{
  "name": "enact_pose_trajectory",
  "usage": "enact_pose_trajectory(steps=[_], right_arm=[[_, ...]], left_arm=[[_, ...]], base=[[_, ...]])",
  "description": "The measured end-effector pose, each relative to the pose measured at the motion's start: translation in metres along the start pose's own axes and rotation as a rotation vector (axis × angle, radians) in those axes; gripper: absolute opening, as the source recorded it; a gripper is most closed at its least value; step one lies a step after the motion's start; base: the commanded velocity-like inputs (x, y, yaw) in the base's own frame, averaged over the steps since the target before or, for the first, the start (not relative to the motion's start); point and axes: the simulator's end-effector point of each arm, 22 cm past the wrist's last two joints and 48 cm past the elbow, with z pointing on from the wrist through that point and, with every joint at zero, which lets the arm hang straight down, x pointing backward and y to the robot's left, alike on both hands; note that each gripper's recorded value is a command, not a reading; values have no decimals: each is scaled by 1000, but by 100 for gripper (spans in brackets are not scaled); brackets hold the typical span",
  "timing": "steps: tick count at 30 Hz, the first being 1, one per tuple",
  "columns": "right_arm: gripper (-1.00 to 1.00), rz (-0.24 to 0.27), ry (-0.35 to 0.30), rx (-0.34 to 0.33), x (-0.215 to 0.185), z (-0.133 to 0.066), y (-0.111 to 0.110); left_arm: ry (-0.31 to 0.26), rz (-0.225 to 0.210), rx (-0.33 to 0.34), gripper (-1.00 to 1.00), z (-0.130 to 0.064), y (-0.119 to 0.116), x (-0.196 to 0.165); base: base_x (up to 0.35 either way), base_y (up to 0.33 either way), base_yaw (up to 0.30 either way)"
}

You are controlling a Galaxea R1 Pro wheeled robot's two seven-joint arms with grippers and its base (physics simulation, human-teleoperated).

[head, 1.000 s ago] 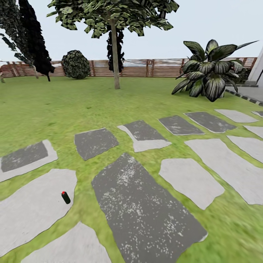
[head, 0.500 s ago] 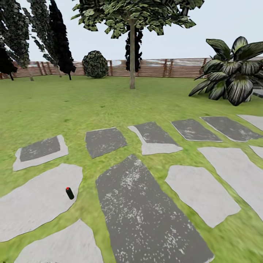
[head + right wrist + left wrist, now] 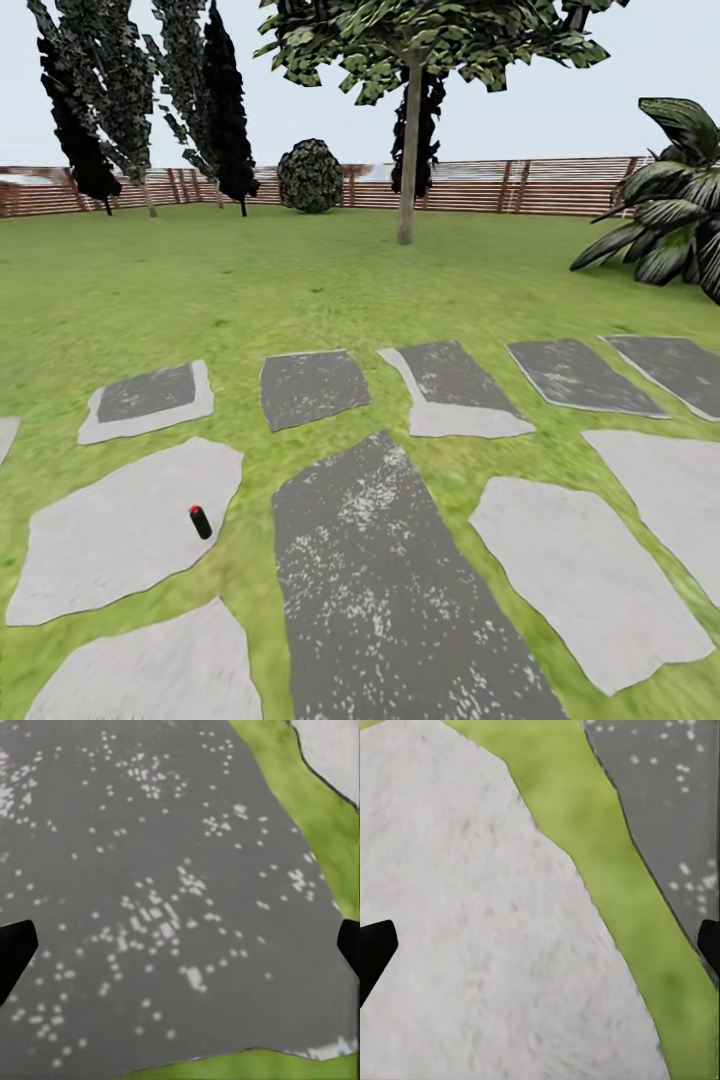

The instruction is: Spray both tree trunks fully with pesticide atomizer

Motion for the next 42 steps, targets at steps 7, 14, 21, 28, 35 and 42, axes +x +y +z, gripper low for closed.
enact_pose_trajectory(steps=[7, 14, 21, 28, 35, 42], right_arm=[[100, 0, 0, 0, 0, 0, 0], [100, 0, 0, 0, 0, 0, 0], [100, 0, 0, 0, 0, 0, 0], [100, 0, 0, 0, 0, 0, 0], [100, 0, 0, 0, 0, 0, 0], [100, 0, 0, 0, 0, 0, 0]], left_arm=[[0, 0, 0, 100, 0, 0, 0], [0, -1, 0, 100, 0, 0, 0], [-1, -1, 0, 100, 0, 0, 0], [-1, -2, 1, 100, 0, -1, 0], [-2, -2, 0, 100, 0, 0, 0], [-1, -2, 0, 100, 0, 0, 0]], base=[[149, -272, 278], [148, -272, 278], [142, -273, 278], [140, -273, 278], [139, -273, 278], [138, -273, 278]])
